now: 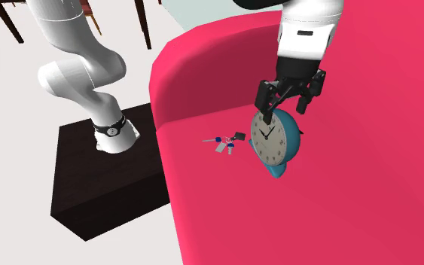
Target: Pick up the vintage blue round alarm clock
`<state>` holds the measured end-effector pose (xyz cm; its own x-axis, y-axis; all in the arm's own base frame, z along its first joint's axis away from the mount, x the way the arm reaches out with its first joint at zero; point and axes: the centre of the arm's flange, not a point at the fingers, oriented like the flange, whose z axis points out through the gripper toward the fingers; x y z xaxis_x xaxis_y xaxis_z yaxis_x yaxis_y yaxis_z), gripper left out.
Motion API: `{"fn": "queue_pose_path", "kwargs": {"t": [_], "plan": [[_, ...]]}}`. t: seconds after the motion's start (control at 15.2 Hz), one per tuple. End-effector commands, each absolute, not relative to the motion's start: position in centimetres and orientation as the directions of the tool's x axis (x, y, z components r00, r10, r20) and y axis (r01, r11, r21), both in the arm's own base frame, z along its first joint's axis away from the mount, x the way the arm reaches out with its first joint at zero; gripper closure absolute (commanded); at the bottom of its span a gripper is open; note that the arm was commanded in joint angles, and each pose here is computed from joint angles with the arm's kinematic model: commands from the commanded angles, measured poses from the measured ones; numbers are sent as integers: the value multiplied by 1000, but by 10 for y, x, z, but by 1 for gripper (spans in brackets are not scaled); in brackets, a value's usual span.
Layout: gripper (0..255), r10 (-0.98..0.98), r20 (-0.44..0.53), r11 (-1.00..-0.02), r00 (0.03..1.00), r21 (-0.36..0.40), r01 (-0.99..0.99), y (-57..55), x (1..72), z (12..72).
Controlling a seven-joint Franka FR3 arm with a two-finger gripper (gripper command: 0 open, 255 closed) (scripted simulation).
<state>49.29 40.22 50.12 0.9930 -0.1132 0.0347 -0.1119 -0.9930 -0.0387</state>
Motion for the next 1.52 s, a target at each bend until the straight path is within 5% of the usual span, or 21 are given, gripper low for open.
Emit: {"fn": "queue_pose_path", "kwargs": {"t": [0.0,0.26,0.33,1.45], "plan": [[0,-113,35,-993,993,-39,-112,402,493,491],[0,-113,35,-993,993,-39,-112,402,493,482],[255,-113,35,-993,993,-39,-112,402,493,482],[255,-113,35,-993,993,-39,-112,402,493,525]]}}
